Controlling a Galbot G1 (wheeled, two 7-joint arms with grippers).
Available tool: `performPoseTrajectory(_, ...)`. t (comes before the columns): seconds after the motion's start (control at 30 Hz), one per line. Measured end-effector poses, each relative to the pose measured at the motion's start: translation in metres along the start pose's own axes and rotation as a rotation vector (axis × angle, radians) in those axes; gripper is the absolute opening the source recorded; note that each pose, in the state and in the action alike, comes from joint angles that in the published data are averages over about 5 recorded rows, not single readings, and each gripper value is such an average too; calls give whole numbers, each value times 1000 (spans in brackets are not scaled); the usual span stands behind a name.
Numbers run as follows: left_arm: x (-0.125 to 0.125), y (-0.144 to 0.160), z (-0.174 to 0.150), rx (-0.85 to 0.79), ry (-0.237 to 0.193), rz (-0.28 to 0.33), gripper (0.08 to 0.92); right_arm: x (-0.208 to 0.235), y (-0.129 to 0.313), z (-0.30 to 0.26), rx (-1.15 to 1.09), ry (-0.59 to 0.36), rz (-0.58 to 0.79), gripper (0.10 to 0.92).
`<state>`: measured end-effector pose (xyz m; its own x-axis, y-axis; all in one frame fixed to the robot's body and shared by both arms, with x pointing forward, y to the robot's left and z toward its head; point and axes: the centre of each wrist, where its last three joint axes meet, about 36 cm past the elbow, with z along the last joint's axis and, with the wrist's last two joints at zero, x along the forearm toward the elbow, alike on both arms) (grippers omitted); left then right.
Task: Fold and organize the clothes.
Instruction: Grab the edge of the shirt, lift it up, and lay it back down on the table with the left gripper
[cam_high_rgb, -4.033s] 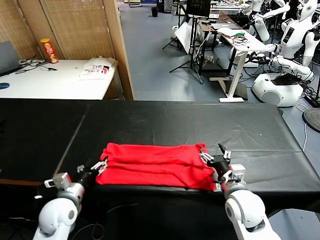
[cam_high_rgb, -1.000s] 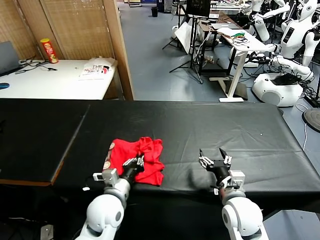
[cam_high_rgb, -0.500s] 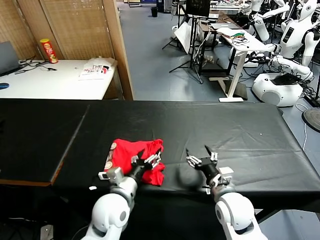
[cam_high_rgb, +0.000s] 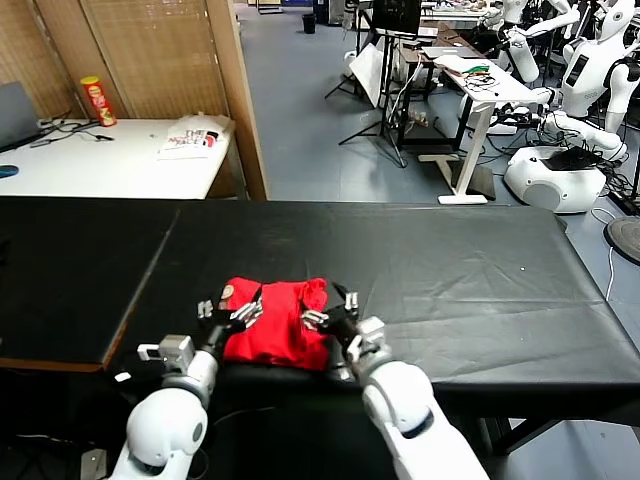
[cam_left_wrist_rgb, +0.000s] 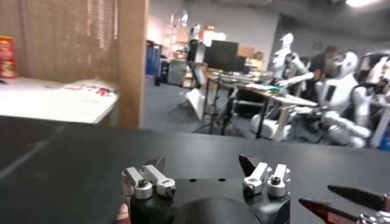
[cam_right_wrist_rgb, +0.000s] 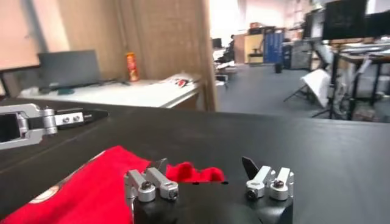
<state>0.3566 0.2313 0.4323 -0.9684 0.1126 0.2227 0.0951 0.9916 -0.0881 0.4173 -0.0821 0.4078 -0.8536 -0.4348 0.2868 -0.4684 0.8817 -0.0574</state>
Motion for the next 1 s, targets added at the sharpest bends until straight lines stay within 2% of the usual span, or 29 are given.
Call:
performPoseTrajectory(0.23, -2, 7, 11, -14, 20, -18, 798, -5, 6, 13, 144, -3, 112, 798)
performPoseTrajectory(0.5, -11, 22, 23, 4, -7, -26, 798, -7, 0, 31, 225, 39, 201, 798)
performPoseTrajectory(0.8, -18, 50, 43, 125, 53, -56, 798, 7, -16, 25, 67, -21, 184, 798)
performPoseTrajectory(1.0, -19, 63, 43, 340, 97, -54, 798, 32, -32, 7, -66, -103, 145, 798)
